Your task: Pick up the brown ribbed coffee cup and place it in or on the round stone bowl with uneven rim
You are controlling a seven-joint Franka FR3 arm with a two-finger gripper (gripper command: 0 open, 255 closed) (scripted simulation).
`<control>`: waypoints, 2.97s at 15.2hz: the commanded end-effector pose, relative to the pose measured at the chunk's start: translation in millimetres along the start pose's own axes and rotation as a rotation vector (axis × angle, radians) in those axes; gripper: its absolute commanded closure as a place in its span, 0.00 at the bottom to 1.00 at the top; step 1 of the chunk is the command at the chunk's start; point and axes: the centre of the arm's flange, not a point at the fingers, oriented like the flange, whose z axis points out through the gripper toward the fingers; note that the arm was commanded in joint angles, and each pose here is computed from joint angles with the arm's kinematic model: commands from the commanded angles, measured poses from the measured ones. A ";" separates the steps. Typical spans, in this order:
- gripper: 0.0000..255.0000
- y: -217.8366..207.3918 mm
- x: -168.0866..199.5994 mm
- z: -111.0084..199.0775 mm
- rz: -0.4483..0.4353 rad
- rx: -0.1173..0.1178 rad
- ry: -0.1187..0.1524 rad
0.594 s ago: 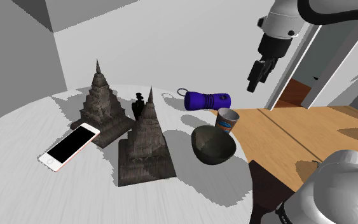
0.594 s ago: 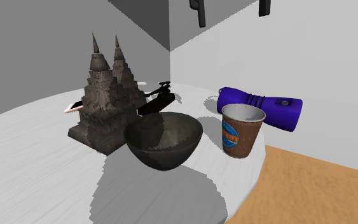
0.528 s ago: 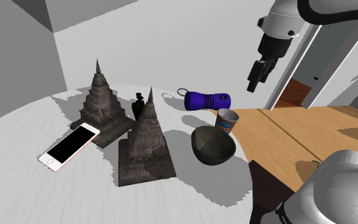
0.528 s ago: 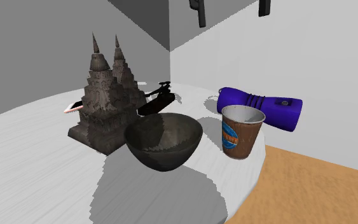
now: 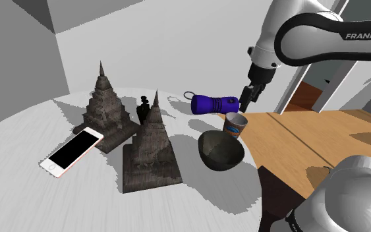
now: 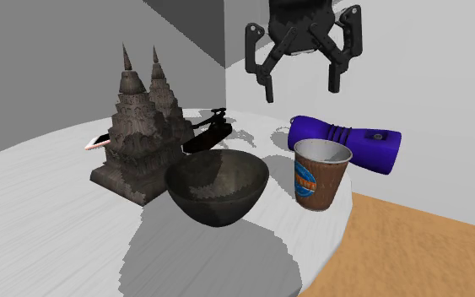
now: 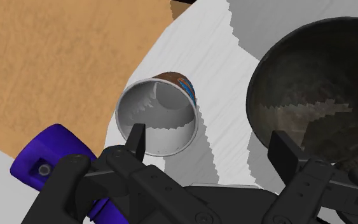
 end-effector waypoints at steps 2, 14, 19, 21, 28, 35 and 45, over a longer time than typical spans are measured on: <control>0.00 1.9 11.3 37.3 -0.010 0.006 0.006; 0.00 1.4 32.0 131.9 -0.025 0.016 0.012; 0.00 1.3 32.0 134.9 -0.025 0.016 0.012; 0.00 1.3 32.0 134.9 -0.025 0.016 0.012; 1.00 1.4 32.0 134.9 -0.025 0.016 0.012; 1.00 3.7 32.2 119.3 -0.025 0.016 0.012; 1.00 11.6 32.9 67.1 -0.025 0.016 0.012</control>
